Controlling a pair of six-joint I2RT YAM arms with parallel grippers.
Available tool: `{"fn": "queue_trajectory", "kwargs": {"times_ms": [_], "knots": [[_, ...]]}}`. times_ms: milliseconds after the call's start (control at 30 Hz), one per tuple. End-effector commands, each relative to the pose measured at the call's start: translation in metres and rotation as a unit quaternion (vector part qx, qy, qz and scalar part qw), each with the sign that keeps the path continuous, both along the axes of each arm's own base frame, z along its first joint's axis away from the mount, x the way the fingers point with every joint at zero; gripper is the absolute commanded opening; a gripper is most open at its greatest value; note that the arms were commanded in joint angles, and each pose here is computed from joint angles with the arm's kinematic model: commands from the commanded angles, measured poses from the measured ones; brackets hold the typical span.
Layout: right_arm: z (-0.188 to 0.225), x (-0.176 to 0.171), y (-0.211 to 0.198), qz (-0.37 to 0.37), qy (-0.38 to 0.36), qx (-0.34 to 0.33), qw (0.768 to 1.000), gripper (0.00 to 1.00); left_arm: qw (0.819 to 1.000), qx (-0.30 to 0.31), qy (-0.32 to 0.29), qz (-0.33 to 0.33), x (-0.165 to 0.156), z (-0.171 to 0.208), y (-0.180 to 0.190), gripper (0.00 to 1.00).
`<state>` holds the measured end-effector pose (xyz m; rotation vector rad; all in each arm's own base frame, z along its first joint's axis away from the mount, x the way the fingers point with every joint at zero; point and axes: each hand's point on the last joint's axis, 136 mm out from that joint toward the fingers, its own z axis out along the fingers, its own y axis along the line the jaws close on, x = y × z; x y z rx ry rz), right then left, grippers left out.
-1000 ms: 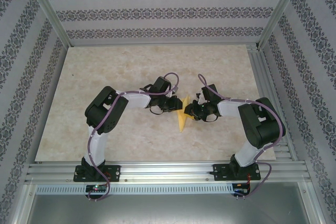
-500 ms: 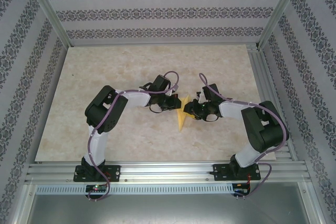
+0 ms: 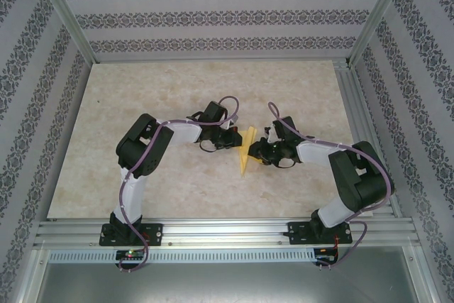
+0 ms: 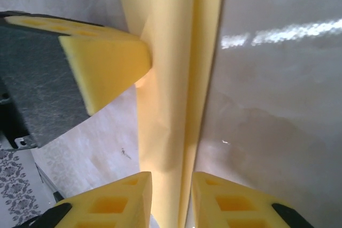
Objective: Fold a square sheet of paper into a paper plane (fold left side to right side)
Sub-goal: Fold the wing for the fifth time at the center of the table.
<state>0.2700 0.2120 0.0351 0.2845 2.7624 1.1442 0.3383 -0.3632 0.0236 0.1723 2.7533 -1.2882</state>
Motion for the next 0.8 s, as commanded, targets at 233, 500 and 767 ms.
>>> {"fn": "queue_trajectory", "kwargs": {"times_ms": [233, 500, 767], "knots": [[0.010, -0.005, 0.021, 0.015, -0.019, 0.031, 0.999, 0.21, 1.000, 0.008, -0.010, -0.005, 0.007, -0.009, 0.003, 0.00], [0.004, -0.004, 0.030, 0.019, -0.016, 0.036, 0.999, 0.19, 1.000, 0.010, -0.010, -0.004, 0.009, -0.010, 0.003, 0.00], [0.001, 0.000, 0.038, 0.019, -0.022, 0.042, 0.999, 0.19, 1.000, 0.011, -0.007, 0.002, 0.012, -0.013, 0.005, 0.00]]}}
